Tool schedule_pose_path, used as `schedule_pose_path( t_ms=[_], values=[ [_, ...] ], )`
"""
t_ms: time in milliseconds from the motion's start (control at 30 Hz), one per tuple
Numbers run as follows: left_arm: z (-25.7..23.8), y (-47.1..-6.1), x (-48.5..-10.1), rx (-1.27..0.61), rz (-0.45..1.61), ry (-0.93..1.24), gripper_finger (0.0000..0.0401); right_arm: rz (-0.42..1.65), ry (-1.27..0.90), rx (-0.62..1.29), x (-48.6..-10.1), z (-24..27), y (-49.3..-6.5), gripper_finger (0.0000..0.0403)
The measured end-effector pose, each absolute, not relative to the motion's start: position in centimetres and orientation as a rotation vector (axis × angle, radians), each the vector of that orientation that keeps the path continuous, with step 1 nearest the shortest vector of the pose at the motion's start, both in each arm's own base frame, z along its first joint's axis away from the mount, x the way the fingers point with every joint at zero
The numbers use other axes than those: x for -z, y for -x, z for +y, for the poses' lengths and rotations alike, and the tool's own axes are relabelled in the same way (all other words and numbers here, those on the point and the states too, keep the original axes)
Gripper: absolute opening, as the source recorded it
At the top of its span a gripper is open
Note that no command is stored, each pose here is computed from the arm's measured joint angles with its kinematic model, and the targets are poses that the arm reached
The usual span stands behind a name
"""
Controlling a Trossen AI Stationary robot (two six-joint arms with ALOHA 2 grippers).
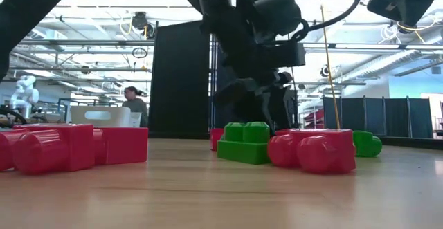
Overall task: Sort blocks by size
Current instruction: Put the green 4 stud gamepiece into the black bin
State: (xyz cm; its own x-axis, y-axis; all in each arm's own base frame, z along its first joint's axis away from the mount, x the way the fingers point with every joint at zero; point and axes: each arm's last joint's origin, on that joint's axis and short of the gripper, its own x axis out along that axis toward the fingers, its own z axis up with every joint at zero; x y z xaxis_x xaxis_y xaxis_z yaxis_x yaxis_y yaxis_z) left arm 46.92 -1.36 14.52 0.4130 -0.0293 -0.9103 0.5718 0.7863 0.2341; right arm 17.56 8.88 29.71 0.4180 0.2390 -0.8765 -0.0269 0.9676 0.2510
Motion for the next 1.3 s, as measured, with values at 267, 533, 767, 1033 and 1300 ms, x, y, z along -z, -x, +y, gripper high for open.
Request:
schedule_pose_path(
  t_ms=[267, 533, 767, 1033, 1300],
  values=[
    [-1.8, -47.0, -15.9, 0.443, 1.016, -0.653, 0.0287, 1.130, -0.209, -0.169, -29.7, 8.9, -17.5, 0.0221],
    [-2.0, -47.5, -15.8, 0.451, 0.961, -0.703, 0.0287, 1.132, -0.221, -0.161, -29.7, 8.9, -17.5, 0.0221],
    [-2.1, -47.7, -15.4, 0.515, 0.935, -0.726, 0.0287, 1.132, -0.219, -0.162, -29.7, 8.9, -17.5, 0.0221],
    [-2.2, -47.7, -13.9, 0.533, 0.976, -0.681, 0.0287, 1.132, -0.219, -0.163, -29.7, 8.9, -17.5, 0.0221],
    [-2.0, -47.3, -14.0, 0.476, 1.044, -0.565, 0.0220, 1.099, -0.187, -0.106, -29.7, 8.7, -17.7, 0.0221]
  ],
)
